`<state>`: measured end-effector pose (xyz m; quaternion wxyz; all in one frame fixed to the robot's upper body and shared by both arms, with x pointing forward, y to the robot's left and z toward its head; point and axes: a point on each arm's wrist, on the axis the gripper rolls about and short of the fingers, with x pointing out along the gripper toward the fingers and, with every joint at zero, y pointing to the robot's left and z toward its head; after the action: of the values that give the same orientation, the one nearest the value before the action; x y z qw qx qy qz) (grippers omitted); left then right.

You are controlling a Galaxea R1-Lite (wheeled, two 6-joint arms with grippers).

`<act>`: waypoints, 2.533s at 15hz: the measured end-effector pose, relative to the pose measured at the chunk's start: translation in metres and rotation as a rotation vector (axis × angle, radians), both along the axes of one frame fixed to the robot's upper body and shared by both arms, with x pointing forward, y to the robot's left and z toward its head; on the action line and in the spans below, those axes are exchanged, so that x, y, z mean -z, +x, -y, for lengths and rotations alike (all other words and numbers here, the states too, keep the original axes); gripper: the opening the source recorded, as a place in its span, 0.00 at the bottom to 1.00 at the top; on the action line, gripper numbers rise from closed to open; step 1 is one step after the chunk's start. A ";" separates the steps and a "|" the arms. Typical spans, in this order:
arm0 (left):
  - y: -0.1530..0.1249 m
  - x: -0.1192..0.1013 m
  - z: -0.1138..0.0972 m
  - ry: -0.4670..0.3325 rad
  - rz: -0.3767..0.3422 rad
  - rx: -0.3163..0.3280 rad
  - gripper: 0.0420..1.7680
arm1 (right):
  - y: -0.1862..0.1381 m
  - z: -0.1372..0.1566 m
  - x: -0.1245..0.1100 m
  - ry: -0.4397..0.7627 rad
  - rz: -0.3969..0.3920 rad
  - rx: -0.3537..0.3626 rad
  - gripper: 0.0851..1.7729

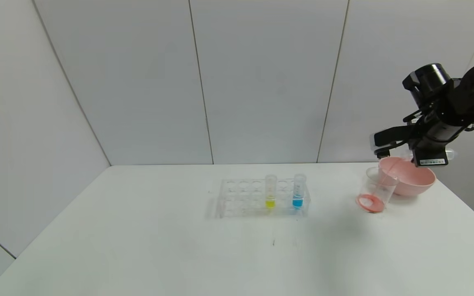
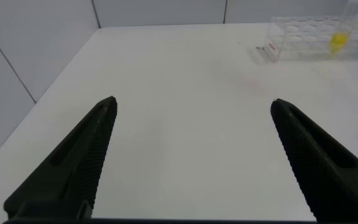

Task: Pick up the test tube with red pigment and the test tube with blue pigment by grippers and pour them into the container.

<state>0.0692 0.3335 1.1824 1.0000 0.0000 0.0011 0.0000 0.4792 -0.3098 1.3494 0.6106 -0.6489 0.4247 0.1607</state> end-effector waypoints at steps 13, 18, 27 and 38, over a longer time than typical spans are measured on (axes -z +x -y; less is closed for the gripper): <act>0.000 0.000 0.000 0.000 0.000 0.000 1.00 | -0.002 -0.007 -0.006 -0.031 0.029 -0.004 0.24; 0.000 0.000 0.000 0.000 0.000 0.000 1.00 | 0.006 0.002 -0.013 0.145 0.124 -0.095 0.24; 0.000 0.000 0.000 0.000 0.000 0.000 1.00 | 0.003 0.031 -0.033 1.086 0.169 -0.077 0.24; 0.000 0.000 0.000 0.000 0.000 0.000 1.00 | 0.002 0.036 -0.032 1.560 0.711 0.159 0.24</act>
<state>0.0692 0.3335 1.1824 1.0000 0.0000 0.0011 0.0000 0.4816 -0.3459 1.3817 0.9881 -0.0239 0.0205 0.1505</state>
